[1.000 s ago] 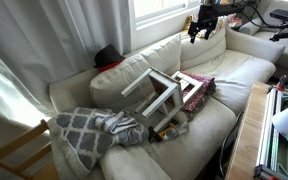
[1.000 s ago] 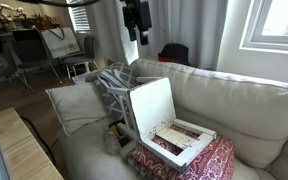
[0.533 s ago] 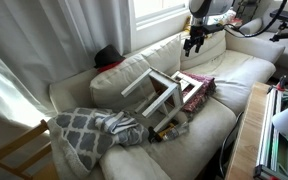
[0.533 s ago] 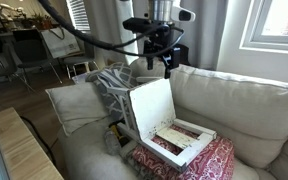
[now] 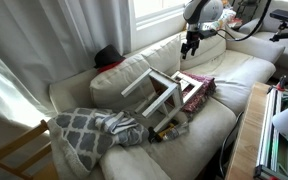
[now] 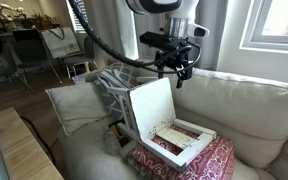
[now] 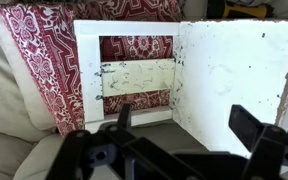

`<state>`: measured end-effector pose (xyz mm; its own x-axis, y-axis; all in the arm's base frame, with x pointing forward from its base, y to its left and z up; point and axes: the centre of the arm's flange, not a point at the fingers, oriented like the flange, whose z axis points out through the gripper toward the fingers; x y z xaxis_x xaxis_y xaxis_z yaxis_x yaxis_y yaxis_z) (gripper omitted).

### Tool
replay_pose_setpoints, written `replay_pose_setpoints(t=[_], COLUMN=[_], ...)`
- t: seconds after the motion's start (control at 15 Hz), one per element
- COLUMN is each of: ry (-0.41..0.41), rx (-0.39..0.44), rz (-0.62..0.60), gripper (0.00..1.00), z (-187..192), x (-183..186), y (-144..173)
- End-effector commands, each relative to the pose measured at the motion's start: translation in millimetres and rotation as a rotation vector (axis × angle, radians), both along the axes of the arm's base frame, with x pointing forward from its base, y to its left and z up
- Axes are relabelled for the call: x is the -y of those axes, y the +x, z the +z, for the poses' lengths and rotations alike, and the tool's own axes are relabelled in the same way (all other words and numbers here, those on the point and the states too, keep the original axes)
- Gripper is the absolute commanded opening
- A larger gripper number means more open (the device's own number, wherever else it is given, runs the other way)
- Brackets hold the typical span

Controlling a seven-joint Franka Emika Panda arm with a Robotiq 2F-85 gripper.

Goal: Lift the chair laying on the sofa seats to make it stand on its four legs on the sofa

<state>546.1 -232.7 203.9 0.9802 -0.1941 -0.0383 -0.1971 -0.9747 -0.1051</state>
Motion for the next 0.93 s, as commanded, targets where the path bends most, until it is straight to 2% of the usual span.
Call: replay_pose_setpoints(t=[0.0, 0.13, 0.33, 0.6, 0.87], ry=[0.000, 0.029, 0.076, 0.100, 0.158], rx=[0.001, -0.076, -0.122, -0.121, -0.115], rz=[0.001, 0.025, 0.076, 0.200, 0.238], gripper=[1.00, 1.00, 1.00, 1.00, 1.00], z=[0.3, -27.7, -64.3, -107.2, -157.5], x=[-0.4, 20.7, 51.3, 91.3, 125.4], y=[0.5, 16.0, 23.9, 19.3, 10.7])
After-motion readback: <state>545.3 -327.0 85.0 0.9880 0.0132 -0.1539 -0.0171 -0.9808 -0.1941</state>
